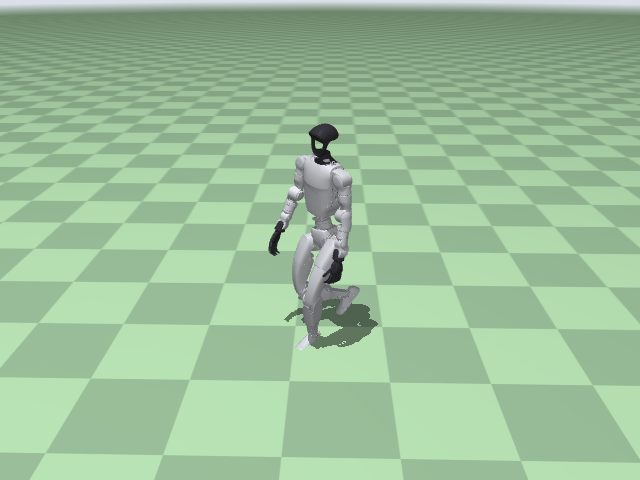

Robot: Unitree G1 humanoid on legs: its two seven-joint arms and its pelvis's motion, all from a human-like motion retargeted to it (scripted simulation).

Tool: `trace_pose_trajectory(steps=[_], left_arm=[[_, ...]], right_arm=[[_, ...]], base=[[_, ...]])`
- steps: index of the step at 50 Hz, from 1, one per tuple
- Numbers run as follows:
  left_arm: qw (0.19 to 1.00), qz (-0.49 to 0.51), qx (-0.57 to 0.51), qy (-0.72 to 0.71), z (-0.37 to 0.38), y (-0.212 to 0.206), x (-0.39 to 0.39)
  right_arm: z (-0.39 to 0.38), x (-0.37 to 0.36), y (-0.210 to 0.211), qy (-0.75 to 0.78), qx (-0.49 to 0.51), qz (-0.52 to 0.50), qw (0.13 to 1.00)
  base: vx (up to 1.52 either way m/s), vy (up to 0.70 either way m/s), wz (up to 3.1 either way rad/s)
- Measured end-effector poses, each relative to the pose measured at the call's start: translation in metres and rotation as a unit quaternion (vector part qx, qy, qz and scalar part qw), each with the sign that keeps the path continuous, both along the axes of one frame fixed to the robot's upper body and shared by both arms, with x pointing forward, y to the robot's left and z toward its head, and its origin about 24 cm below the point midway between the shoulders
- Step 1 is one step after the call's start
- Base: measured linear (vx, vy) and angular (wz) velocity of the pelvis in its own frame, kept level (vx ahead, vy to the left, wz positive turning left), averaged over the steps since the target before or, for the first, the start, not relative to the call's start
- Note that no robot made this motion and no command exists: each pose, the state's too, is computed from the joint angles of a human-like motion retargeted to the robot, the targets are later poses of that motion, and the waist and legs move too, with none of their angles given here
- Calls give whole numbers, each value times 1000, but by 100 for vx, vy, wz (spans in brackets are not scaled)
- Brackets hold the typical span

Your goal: Walk

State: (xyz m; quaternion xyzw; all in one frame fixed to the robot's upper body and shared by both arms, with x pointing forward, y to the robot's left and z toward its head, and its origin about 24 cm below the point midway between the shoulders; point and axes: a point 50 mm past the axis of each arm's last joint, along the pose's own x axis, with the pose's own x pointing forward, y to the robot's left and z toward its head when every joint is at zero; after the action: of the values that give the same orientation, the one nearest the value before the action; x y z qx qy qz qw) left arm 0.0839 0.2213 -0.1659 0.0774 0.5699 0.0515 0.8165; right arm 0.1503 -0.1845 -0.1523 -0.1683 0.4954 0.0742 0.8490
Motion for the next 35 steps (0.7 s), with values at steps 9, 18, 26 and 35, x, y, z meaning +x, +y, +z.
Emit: trace_pose_trajectory(steps=[9, 18, 26, 35], left_arm=[[995, -34, 38, -82, 18, 5, 57], [980, -73, 59, -174, 44, -2, 116], [983, -71, 60, -159, 38, -9, 108], [997, -46, 22, -55, 10, -17, 52]], right_arm=[[-9, -30, -7, 44, -30, 9, 999], [-16, -53, -9, 72, -52, -13, 996], [-18, -62, -5, 83, -51, -33, 995], [-10, -39, -21, 45, -68, -58, 995]], base=[[63, 5, 115], [59, -7, 96], [59, -12, 73], [57, -19, 71]])
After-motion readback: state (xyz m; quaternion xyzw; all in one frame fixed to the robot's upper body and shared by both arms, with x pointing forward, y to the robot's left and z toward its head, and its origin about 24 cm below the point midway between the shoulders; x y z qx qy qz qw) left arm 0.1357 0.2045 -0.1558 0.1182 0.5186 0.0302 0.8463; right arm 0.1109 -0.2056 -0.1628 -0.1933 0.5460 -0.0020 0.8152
